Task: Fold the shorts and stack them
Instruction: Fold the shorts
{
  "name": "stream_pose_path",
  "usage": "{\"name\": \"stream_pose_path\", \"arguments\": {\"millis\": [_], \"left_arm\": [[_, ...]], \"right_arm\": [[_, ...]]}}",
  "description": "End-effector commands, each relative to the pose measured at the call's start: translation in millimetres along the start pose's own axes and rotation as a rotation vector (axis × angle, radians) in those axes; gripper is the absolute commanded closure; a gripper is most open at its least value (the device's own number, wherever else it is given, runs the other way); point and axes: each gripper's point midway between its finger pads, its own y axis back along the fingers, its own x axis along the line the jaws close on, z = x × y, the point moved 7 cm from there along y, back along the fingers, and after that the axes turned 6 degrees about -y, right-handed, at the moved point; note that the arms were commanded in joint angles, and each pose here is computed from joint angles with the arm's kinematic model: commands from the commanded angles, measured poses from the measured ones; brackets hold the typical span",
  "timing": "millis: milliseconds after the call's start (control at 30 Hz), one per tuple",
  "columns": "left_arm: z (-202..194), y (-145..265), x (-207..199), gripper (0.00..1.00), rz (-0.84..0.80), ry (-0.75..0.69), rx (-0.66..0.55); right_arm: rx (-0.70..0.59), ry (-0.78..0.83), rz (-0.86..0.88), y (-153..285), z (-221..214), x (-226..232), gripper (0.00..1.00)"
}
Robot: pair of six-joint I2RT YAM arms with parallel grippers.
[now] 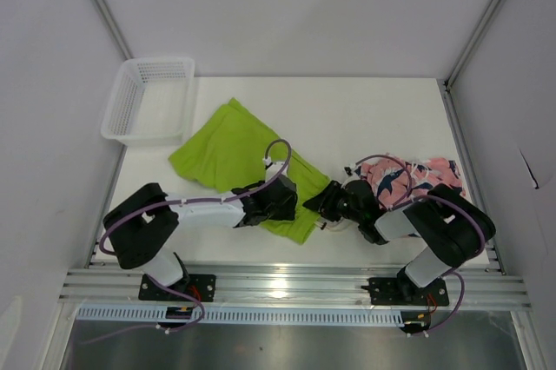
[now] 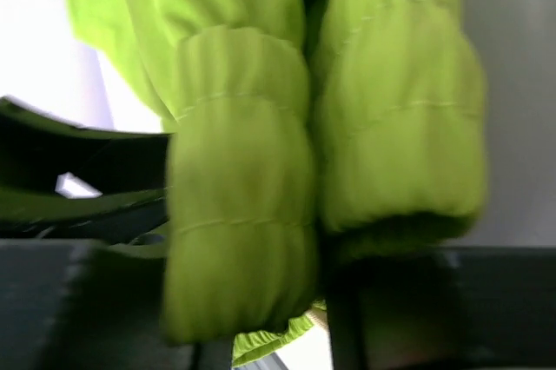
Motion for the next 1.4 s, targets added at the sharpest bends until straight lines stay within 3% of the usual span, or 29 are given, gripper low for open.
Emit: {"name": "stream_pose_path", "arguments": {"millis": [0, 233, 300, 433, 667, 800, 867, 1133, 1367], "left_arm": [[15, 23, -6, 0.36, -0.023, 0.035, -0.048], [55, 57, 29, 0.31, 0.024, 0.035, -0.165], [59, 67, 44, 0.31, 0.031, 0.057, -0.207], [52, 75, 80, 0.30, 0.091, 0.120, -0.242], [23, 67, 122, 0.24, 0.157, 0.245, -0.212], [18, 69, 136, 0.20, 0.146, 0.345, -0.273], [13, 67, 145, 0.13, 0.151, 0.412, -0.289], [15, 63, 166, 0.01, 0.028, 0.653, -0.393], [14, 59, 171, 0.01, 0.022, 0.872, -0.379]], "right_arm": [[-0.024, 0.049, -0.132, 5, 8, -5, 0.70], [0.122, 0.122, -0.216, 34, 38, 20, 0.88], [0.200, 0.110, -0.249, 46, 43, 17, 0.92], [0.241, 0.230, -0.311, 56, 71, 20, 0.98], [0.257, 0.267, -0.348, 47, 112, 26, 1.00], [0.254, 0.299, -0.354, 45, 127, 25, 1.00], [0.250, 0.287, -0.363, 44, 134, 20, 1.00], [0.257, 0.275, -0.341, 42, 140, 14, 0.99], [0.251, 0.265, -0.330, 41, 141, 14, 0.98]]}}
